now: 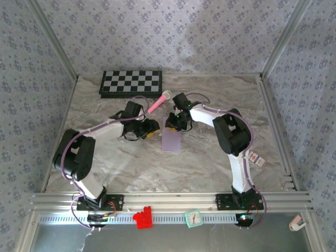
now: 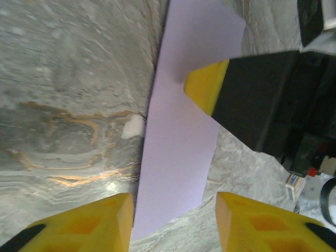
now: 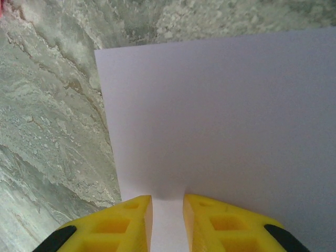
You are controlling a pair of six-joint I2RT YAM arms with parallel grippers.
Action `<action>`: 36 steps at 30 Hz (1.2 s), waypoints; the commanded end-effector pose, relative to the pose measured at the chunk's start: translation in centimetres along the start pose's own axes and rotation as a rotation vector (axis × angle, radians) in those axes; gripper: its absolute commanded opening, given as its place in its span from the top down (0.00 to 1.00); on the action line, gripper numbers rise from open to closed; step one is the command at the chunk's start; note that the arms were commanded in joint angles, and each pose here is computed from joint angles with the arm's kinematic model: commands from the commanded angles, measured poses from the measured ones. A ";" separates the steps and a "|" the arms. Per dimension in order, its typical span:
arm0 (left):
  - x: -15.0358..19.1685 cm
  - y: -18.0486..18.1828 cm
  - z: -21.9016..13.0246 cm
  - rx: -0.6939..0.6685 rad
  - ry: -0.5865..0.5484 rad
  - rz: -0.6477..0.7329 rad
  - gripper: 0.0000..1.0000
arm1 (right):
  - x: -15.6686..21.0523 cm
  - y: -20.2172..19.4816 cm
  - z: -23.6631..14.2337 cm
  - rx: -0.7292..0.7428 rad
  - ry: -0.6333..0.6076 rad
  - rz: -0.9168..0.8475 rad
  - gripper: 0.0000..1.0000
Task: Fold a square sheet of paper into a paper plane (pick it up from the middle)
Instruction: Fold the triangle a second time at the center of the table.
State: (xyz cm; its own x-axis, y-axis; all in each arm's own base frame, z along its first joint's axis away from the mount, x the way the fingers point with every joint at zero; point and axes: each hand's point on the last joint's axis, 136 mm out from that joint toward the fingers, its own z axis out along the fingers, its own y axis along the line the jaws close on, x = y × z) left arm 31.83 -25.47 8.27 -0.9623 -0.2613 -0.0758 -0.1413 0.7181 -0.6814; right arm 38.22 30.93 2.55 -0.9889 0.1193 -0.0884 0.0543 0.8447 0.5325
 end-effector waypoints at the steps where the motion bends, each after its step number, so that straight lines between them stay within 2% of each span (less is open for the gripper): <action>1: 0.6 -1.8 0.9 0.028 0.059 0.047 0.58 | 0.5 -1.2 0.6 0.035 0.028 0.023 0.74; 7: 0.6 -2.8 2.9 0.028 0.093 0.063 0.69 | -0.6 1.7 -4.5 -0.058 -0.061 -0.015 0.68; 12: -0.3 -1.1 4.4 -0.047 0.079 0.012 0.77 | 0.2 -0.6 -6.9 -0.040 -0.099 0.082 0.65; 18: -1.5 -1.8 6.3 -0.016 0.087 -0.024 0.80 | 3.2 -2.9 -7.4 -0.050 -0.077 0.162 0.63; 26: -1.1 0.0 8.2 -0.054 0.130 -0.083 0.81 | 5.9 -4.1 -7.0 -0.066 -0.026 0.198 0.60; 36: -0.4 2.6 8.4 -0.127 0.126 -0.149 0.81 | 7.7 -4.6 -6.0 -0.076 0.028 0.203 0.57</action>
State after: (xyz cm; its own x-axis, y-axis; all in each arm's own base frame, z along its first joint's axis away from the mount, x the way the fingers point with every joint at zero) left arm 34.75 -30.22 2.45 -0.9642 -0.2550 0.0727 -0.2415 0.7312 -0.6379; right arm 30.34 24.33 4.05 -0.9602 0.2779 0.0285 0.2423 0.7775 0.5804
